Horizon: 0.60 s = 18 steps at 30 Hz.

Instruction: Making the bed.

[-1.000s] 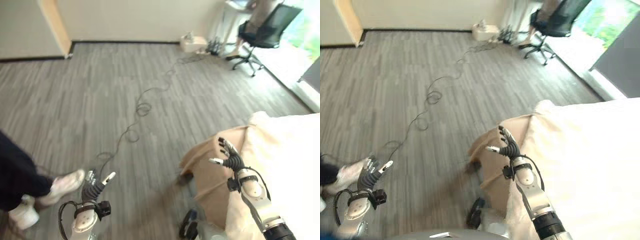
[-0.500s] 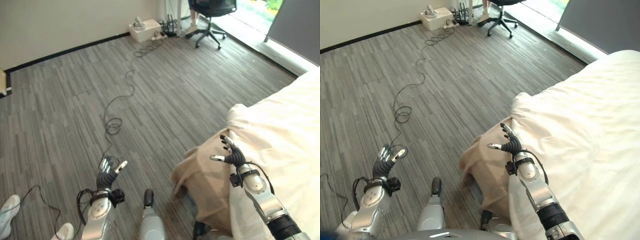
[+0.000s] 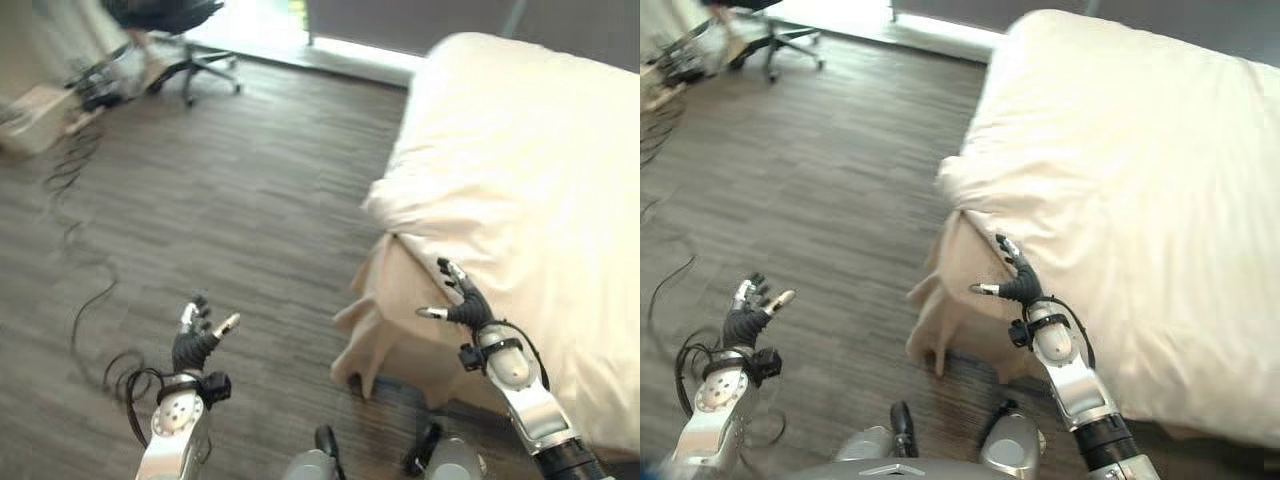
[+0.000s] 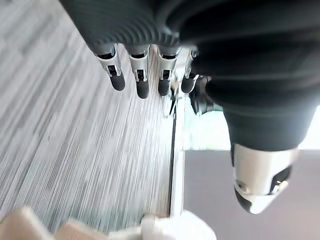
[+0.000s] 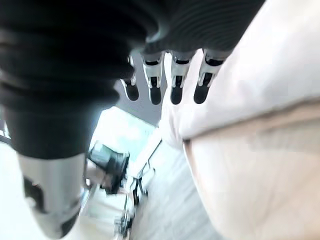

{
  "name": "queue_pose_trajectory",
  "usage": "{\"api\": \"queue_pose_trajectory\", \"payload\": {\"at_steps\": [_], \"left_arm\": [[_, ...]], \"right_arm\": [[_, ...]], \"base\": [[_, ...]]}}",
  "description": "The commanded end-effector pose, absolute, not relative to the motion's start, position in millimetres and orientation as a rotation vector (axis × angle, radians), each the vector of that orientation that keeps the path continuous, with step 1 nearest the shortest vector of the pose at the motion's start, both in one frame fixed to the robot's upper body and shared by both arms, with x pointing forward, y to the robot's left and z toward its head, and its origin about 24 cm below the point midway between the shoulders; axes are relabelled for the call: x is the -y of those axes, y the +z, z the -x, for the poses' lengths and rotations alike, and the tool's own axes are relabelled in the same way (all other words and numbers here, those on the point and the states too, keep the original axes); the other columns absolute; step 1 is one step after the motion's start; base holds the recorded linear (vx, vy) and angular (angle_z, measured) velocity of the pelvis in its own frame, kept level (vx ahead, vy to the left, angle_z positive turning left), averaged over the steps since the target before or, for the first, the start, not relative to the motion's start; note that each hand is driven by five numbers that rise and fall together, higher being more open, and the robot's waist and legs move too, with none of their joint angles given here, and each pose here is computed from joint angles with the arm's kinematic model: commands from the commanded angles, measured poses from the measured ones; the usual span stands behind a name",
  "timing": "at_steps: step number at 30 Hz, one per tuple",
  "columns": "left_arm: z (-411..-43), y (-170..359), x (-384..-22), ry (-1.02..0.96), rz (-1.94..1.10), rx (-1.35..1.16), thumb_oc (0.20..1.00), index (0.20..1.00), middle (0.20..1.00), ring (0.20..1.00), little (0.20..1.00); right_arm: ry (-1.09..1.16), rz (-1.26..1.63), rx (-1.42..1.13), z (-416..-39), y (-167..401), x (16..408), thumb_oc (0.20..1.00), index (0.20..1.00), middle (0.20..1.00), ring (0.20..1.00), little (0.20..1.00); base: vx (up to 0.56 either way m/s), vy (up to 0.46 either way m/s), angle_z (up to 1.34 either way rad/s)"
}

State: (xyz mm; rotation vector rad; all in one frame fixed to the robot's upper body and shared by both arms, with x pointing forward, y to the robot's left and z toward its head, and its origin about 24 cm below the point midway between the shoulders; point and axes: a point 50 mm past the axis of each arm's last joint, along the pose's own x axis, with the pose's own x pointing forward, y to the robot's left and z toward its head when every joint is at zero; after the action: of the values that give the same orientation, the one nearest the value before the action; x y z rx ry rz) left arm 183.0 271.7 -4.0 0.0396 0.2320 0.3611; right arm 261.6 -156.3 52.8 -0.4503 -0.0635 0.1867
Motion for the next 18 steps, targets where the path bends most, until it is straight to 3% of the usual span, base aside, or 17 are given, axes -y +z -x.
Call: {"api": "queue_pose_trajectory", "payload": {"at_steps": [1,8,12,14,18], "left_arm": [[-184,11,-276,0.341,-0.072,-0.159,1.000,1.000,1.000,1.000,1.000],[-196,46,-266,0.328,-0.076,0.044,1.000,1.000,1.000,1.000,1.000],[-195,75,-275,0.518,-0.080,0.229,1.000,1.000,1.000,1.000,1.000],[-195,75,-275,0.518,-0.080,0.229,1.000,1.000,1.000,1.000,1.000],[-184,93,-303,0.683,-0.187,0.321,1.000,1.000,1.000,1.000,1.000]], "right_arm": [[0.181,0.506,0.212,-267,81,162,1.000,1.000,1.000,1.000,1.000],[0.142,0.529,0.267,-251,96,187,1.000,1.000,1.000,1.000,1.000],[0.030,0.597,0.148,-233,76,224,1.000,1.000,1.000,1.000,1.000],[0.029,0.597,0.148,-233,76,224,1.000,1.000,1.000,1.000,1.000],[-0.114,0.655,0.037,-216,61,263,1.000,1.000,1.000,1.000,1.000]], "base": [[0.05,-0.129,-0.89],[0.09,-0.100,-0.89],[0.01,0.237,-0.89],[0.04,0.155,-0.79],[0.13,0.346,-0.63]]}}
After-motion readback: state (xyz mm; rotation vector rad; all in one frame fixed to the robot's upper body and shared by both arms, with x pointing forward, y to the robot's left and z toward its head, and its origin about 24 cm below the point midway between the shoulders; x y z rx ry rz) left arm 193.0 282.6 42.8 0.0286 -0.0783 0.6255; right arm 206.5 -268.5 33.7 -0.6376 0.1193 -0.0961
